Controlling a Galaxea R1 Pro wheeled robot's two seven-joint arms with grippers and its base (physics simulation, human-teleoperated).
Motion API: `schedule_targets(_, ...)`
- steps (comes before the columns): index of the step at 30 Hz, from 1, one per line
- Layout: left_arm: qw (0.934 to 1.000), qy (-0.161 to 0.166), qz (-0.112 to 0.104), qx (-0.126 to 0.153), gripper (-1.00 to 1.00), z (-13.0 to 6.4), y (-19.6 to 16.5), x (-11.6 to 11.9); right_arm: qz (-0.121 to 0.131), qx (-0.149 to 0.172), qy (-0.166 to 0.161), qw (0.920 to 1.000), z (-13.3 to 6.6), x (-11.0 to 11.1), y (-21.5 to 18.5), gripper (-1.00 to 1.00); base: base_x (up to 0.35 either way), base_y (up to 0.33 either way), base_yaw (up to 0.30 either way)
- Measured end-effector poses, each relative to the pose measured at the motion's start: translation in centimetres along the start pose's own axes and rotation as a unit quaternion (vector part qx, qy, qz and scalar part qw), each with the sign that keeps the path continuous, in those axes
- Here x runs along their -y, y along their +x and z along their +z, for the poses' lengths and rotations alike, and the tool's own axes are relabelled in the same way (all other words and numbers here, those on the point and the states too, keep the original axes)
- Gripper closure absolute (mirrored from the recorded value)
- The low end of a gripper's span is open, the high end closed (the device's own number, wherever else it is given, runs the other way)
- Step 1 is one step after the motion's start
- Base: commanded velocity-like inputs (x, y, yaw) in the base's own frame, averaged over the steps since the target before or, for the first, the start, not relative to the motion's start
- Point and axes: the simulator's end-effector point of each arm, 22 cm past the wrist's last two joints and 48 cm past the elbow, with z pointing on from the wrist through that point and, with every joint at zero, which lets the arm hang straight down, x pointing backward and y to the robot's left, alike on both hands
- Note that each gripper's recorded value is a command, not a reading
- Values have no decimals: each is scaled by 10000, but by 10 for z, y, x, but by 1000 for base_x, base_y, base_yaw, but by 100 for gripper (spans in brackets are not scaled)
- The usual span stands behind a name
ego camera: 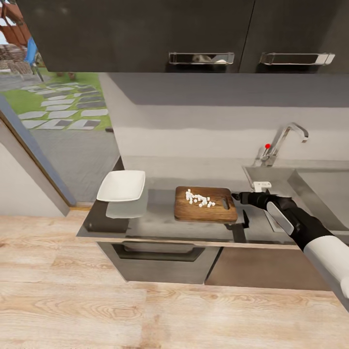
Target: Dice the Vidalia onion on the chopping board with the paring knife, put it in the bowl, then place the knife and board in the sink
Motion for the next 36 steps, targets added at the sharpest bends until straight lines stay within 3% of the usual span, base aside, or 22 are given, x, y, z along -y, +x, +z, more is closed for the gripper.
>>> schedule_targets(36, 9999, -21, -7, -101, -100, -3, 6, -1, 18, -95, 2, 10000, 8, 1, 12, -100, 0, 0, 0)
